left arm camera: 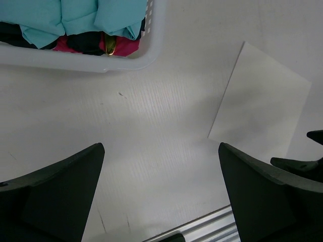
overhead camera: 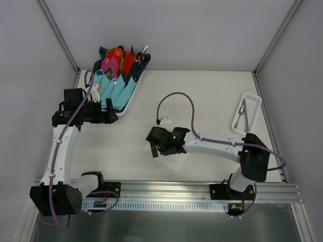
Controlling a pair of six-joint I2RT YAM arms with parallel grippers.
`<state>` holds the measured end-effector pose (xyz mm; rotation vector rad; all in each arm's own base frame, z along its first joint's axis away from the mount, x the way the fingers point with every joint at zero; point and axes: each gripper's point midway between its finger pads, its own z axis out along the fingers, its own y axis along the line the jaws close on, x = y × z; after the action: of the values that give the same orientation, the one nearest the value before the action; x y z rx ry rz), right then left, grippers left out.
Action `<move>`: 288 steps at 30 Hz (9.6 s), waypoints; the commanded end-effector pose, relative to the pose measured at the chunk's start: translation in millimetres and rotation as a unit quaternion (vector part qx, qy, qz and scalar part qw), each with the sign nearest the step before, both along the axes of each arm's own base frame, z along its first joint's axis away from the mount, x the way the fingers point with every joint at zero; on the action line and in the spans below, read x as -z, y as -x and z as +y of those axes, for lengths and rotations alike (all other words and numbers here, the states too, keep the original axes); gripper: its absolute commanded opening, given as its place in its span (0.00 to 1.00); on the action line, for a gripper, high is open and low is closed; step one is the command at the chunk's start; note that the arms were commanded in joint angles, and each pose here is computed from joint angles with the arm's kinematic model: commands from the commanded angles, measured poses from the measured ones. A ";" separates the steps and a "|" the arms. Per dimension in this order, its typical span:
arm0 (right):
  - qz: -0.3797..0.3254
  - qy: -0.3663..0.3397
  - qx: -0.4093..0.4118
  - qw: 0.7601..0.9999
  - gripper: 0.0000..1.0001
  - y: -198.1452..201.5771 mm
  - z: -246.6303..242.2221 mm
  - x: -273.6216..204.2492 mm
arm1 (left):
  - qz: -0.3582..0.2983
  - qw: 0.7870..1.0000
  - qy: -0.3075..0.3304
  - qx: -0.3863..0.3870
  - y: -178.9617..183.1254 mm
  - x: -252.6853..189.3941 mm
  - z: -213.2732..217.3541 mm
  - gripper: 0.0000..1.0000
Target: Place the utensils on the paper napkin and roll it up
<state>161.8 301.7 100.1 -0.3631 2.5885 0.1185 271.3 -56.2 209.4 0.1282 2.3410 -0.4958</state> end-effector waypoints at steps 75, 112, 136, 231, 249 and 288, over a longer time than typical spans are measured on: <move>-0.079 -0.152 0.091 0.981 0.98 -159.4 -106.6 -110.0 | -0.047 0.998 -0.014 0.038 -12.3 -28.9 -0.7 0.99; 0.138 0.061 0.346 0.926 0.37 -232.0 -439.0 51.5 | 0.053 0.992 0.060 0.100 -26.9 19.9 -24.3 0.99; 0.196 0.080 0.328 0.921 0.33 -224.2 -442.5 77.2 | 0.066 0.992 0.063 0.093 -29.0 25.7 -23.4 0.99; 0.226 0.020 0.331 0.916 0.16 -225.9 -429.9 84.1 | 0.085 0.985 0.101 0.107 -38.1 24.7 -33.3 0.99; 0.113 0.040 0.356 0.927 0.00 -228.5 -441.2 -19.2 | 0.075 0.988 0.089 0.103 -36.3 20.4 -30.3 0.99; 0.137 0.056 0.047 0.988 0.00 -172.3 -67.0 51.2 | 0.098 0.990 0.071 0.066 -26.2 31.6 -22.0 0.99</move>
<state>324.2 231.9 43.5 -0.2991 2.9277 0.0008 303.3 -81.5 171.7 0.1894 2.4986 -0.7900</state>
